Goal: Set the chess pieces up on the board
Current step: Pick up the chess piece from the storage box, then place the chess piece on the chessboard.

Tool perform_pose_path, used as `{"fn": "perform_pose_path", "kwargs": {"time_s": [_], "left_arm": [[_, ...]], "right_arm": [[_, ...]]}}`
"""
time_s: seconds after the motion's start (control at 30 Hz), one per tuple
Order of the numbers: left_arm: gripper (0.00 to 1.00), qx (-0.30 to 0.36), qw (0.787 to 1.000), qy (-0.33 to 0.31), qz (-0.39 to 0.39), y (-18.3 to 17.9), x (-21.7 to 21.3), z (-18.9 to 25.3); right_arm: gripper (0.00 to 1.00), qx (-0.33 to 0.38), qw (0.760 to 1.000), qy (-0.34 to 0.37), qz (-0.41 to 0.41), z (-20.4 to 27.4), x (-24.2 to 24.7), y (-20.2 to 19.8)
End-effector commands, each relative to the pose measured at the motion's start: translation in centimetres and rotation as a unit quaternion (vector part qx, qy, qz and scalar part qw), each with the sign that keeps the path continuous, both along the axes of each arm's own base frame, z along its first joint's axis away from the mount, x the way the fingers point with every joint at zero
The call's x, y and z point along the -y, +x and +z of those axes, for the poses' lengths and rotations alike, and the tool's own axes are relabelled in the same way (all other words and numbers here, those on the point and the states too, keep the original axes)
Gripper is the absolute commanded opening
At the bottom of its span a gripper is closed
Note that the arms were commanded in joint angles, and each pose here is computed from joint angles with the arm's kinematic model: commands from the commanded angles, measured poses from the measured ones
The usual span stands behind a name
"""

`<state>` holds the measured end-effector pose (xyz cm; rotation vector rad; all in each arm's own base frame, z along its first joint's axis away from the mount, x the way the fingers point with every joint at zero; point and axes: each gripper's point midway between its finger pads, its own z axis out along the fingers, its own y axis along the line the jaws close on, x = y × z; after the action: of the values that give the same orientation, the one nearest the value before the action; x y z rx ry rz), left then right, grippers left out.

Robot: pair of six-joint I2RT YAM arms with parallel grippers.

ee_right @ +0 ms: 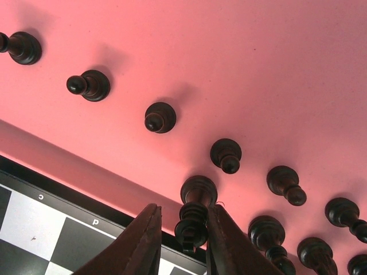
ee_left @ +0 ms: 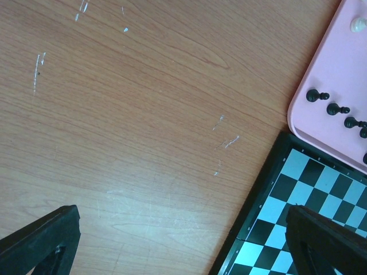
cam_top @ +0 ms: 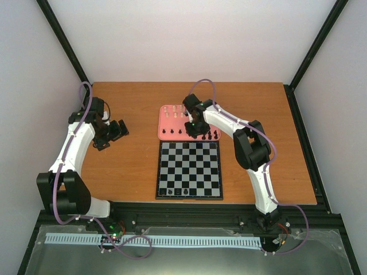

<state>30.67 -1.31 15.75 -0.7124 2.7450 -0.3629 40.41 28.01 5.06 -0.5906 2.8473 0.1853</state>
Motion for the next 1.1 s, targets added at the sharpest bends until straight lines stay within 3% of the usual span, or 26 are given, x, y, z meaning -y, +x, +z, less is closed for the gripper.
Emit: {"fn": "perform_pose_path", "kwargs": {"time_s": [0.0, 0.27, 0.63, 0.9, 1.07], "left_arm": [[1.0, 0.01, 1.0, 0.001, 0.009, -0.3, -0.2, 0.7], [1.0, 0.013, 1.0, -0.001, 0.007, -0.1, -0.1, 0.8], [1.0, 0.026, 1.0, -0.016, -0.006, 0.1, 0.5, 1.6], [1.0, 0.034, 0.999, -0.024, -0.017, 0.2, 0.9, 2.0], [1.0, 0.047, 0.998, -0.024, -0.015, 0.9, 0.8, 3.0]], "right_arm": [[0.24, -0.01, 1.0, 0.0, 0.0, -0.7, 0.0, 0.2], [0.07, -0.001, 1.0, 0.003, -0.002, 0.2, 0.0, 0.3], [0.06, 0.073, 0.997, 0.038, -0.002, 9.2, 0.2, 0.0], [0.06, 0.051, 0.998, 0.012, 0.021, 11.7, 0.9, -8.3], [0.06, 0.001, 0.999, -0.01, 0.039, 9.6, 1.8, -15.8]]}}
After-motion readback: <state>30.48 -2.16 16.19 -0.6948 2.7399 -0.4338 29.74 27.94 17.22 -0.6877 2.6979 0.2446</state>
